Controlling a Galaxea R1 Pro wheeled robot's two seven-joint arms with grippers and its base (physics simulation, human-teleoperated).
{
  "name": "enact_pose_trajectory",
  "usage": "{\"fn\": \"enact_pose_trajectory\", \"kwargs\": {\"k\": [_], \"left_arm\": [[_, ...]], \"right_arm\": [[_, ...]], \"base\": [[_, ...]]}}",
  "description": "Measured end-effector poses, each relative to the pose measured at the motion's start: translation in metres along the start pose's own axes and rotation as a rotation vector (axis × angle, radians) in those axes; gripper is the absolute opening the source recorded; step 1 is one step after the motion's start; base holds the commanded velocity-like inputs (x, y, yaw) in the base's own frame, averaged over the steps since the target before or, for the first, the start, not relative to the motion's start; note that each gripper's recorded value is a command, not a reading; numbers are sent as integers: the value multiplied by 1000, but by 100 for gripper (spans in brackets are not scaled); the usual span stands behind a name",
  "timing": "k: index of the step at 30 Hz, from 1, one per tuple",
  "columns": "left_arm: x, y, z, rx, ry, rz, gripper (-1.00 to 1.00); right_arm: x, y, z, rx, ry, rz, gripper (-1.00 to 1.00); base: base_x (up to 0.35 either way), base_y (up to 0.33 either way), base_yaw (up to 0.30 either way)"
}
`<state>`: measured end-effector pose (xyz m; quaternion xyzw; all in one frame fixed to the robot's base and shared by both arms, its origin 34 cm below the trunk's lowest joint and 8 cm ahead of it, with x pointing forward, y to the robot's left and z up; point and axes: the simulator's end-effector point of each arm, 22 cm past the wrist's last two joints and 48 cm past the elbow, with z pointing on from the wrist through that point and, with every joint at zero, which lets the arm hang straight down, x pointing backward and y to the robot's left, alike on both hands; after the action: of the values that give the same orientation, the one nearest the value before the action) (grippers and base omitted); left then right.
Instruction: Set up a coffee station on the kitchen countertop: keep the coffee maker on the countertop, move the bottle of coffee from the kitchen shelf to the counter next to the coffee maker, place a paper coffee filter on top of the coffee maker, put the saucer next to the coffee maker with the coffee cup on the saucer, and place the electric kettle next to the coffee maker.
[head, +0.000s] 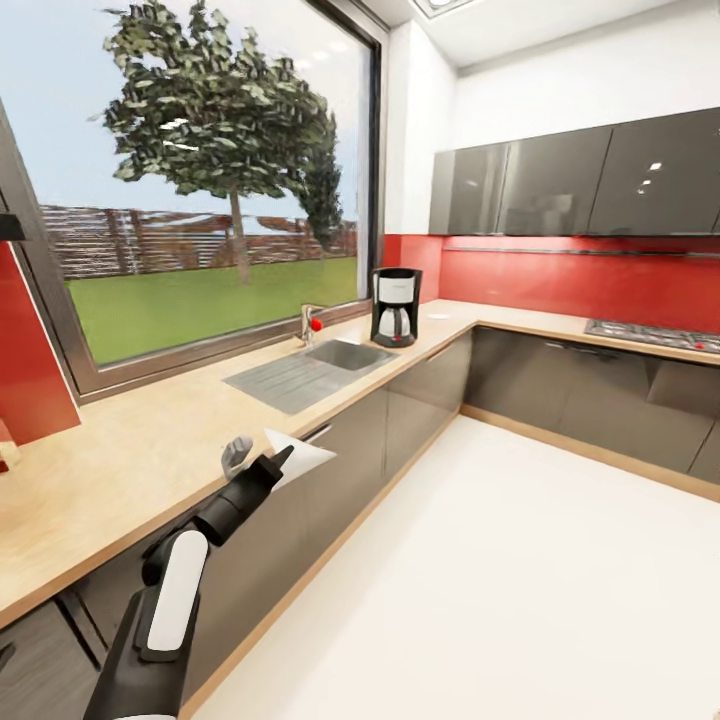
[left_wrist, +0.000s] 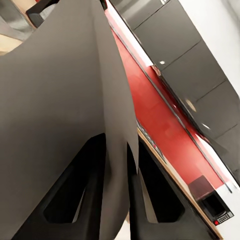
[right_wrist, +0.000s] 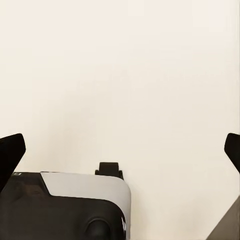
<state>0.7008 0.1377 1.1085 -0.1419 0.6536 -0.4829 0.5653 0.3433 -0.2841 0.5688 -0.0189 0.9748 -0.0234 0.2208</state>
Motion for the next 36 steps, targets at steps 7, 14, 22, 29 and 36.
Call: {"fn": "enact_pose_trajectory", "kwargs": {"k": [7,14,22,29,36], "left_arm": [[0,0,0,0,0,0,-100],[0,0,0,0,-1,0,-100],[-2,2,-1,-4,-6,-3,-100],[-2,1,-1,-2,-4,-1,-100],[-1,1,-1,-1,-3,-1,-100]], "right_arm": [[0,0,0,0,0,0,100],[0,0,0,0,0,0,100],[0,0,0,0,1,0,100],[0,0,0,0,0,0,100],[0,0,0,0,0,0,100]], "base": [[243,-199,-80],[217,-175,-165],[35,-26,-133],[192,-68,-11],[284,-154,-1]]}}
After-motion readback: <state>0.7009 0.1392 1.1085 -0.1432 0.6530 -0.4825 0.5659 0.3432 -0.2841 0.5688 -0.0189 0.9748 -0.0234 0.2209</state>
